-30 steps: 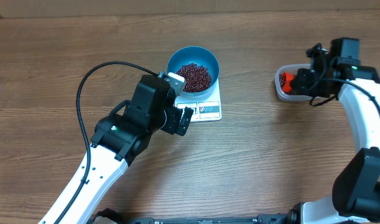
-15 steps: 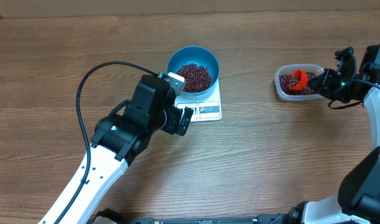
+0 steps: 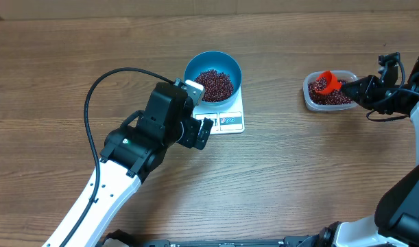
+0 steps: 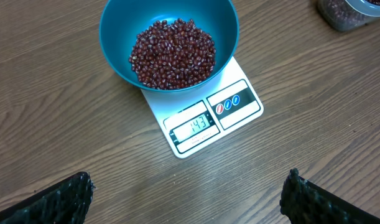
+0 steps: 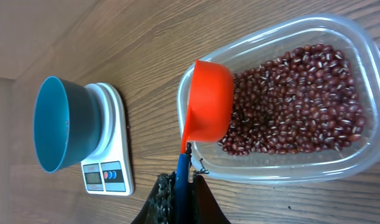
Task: Scoop item into bowl and weigh 150g on scale
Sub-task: 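Drag the red scoop through the tub beans with the right gripper, then carry the filled scoop with the right gripper over the blue bowl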
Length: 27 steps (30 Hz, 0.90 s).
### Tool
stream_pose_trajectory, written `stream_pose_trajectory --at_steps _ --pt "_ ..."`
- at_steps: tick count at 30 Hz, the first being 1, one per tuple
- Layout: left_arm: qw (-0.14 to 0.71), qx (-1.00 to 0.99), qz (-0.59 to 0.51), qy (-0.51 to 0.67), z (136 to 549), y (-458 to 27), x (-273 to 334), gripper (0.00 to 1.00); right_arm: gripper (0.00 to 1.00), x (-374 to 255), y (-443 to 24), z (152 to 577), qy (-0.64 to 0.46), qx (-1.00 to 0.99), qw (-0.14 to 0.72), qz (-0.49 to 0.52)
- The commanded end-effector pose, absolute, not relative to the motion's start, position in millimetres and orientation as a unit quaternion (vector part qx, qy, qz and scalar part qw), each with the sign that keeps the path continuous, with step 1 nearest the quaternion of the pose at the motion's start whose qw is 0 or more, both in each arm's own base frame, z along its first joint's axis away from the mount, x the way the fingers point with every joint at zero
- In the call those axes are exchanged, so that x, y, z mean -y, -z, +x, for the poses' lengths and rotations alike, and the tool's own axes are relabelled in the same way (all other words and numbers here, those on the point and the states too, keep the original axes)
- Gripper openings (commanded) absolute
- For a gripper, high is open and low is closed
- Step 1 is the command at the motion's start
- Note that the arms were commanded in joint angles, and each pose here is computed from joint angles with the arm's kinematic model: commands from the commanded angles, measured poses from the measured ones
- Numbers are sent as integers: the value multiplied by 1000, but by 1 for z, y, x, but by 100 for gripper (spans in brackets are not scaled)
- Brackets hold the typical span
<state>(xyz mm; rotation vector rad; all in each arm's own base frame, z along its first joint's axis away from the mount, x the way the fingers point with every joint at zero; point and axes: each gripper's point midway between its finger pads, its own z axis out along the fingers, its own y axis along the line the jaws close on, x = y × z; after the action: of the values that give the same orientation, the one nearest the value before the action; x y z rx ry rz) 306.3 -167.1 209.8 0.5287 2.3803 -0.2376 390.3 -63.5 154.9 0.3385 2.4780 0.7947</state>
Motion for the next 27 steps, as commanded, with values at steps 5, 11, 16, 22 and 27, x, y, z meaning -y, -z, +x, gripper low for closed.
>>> stream_pose_trajectory --at_steps 5,11,16,22,27 --pt "332 -915 206 95 305 -205 168 100 4 53 -170 395 -341 -894 271 108" --pt "332 -915 206 95 305 -205 168 100 4 43 -181 395 -376 -879 278 97" --pt "332 -915 206 95 305 -205 168 100 4 33 -197 393 -395 -868 291 81" --pt "332 -915 206 95 305 -205 168 100 4 16 -218 390 -399 -862 308 50" --pt "332 -915 206 95 305 -205 168 100 3 -9 -232 388 -406 -858 314 15"
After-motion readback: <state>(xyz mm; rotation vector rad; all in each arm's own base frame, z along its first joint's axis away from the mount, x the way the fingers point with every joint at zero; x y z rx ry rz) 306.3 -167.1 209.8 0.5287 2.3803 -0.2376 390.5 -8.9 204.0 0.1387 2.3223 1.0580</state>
